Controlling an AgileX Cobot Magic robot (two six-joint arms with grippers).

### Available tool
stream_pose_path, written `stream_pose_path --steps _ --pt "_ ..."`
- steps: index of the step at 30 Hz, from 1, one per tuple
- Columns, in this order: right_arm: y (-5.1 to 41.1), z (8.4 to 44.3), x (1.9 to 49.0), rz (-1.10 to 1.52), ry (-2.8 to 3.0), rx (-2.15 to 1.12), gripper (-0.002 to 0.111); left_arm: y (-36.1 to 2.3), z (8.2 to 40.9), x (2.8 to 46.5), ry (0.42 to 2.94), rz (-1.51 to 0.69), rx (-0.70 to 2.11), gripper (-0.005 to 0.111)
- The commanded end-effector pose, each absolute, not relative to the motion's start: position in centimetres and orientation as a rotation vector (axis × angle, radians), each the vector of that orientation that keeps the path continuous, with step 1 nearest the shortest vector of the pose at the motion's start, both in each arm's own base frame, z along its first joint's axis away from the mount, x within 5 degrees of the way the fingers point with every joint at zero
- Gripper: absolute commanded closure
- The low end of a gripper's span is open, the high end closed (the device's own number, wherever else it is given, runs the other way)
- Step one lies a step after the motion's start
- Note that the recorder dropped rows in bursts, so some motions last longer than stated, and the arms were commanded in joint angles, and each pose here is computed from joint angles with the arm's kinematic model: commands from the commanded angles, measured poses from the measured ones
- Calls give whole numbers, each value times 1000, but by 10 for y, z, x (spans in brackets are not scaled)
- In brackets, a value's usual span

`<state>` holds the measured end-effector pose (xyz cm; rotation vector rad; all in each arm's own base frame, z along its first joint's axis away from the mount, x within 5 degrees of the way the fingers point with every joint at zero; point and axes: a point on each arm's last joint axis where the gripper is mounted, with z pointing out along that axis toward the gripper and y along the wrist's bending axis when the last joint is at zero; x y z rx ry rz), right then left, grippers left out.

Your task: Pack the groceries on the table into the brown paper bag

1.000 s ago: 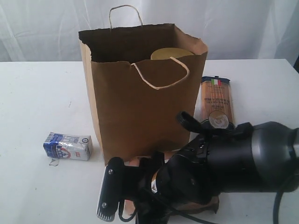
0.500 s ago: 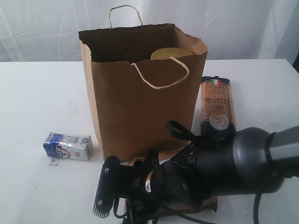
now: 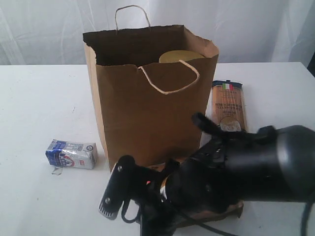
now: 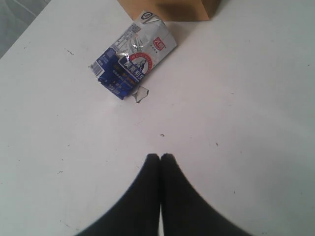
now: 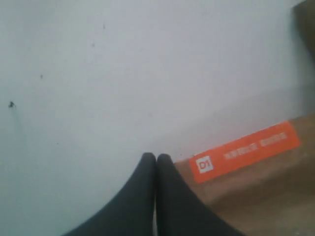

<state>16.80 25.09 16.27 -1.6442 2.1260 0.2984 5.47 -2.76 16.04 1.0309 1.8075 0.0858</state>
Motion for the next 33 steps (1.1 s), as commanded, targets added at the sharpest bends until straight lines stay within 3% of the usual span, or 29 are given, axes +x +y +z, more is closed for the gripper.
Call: stream_pose_path --steps 1,4,11,18,22,29,33 --pt "240 214 160 401 2095 -1437 108 -27 159 54 1809 81 1019 107" --pt "231 234 153 440 2104 -1377 108 -27 159 54 1809 81 1019 107" --pt "202 213 152 382 2341 -1325 108 -27 159 54 1809 81 1019 107" --pt "174 220 163 270 2418 -1111 108 -27 159 54 1809 81 1019 107" --pt "171 218 163 218 2401 -1206 106 -27 159 54 1809 81 1019 107" --pt "174 224 166 219 2363 -1240 77 -27 159 54 1809 81 1019 107" --pt "183 233 167 269 2285 -1269 43 -27 159 54 1809 81 1019 107"
